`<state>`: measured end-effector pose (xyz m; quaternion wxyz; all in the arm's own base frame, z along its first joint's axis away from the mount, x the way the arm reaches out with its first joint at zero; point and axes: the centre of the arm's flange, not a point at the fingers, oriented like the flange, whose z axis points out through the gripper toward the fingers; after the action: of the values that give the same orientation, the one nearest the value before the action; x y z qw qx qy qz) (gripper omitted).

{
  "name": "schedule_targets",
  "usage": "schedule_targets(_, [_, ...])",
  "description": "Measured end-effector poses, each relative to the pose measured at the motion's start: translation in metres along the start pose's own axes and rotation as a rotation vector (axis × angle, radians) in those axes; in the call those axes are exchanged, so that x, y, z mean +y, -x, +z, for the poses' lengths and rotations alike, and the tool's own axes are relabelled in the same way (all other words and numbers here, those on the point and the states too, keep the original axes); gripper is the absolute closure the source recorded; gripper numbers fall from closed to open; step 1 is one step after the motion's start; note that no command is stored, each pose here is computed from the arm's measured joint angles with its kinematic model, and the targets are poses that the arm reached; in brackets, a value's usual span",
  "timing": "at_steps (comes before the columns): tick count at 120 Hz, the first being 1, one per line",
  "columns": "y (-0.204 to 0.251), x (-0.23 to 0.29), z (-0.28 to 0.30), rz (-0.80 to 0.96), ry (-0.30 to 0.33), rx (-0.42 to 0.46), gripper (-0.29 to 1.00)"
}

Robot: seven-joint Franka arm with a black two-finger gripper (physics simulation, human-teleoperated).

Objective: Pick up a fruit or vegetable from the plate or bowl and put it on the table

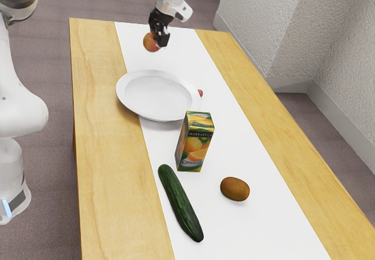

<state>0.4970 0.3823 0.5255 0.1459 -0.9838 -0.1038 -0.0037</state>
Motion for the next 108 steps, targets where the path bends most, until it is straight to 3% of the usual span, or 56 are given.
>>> schedule_targets(21, [-0.012, -0.041, 0.063, -0.092, 0.125, 0.131, 0.61])
schedule_targets(46, [-0.015, -0.051, 0.101, -0.163, 0.13, 0.145, 0.61])
schedule_targets(64, [-0.022, -0.04, 0.101, -0.197, 0.141, 0.157, 0.28])
schedule_targets(80, [-0.026, -0.032, 0.081, -0.221, 0.107, 0.157, 0.15])
schedule_targets(95, [-0.027, -0.022, 0.081, -0.234, 0.069, 0.099, 0.07])
schedule_targets(101, [-0.028, -0.014, 0.055, -0.235, 0.065, 0.107, 0.05])
schedule_targets(108, [-0.02, 0.015, -0.082, -0.228, 0.068, 0.203, 0.04])
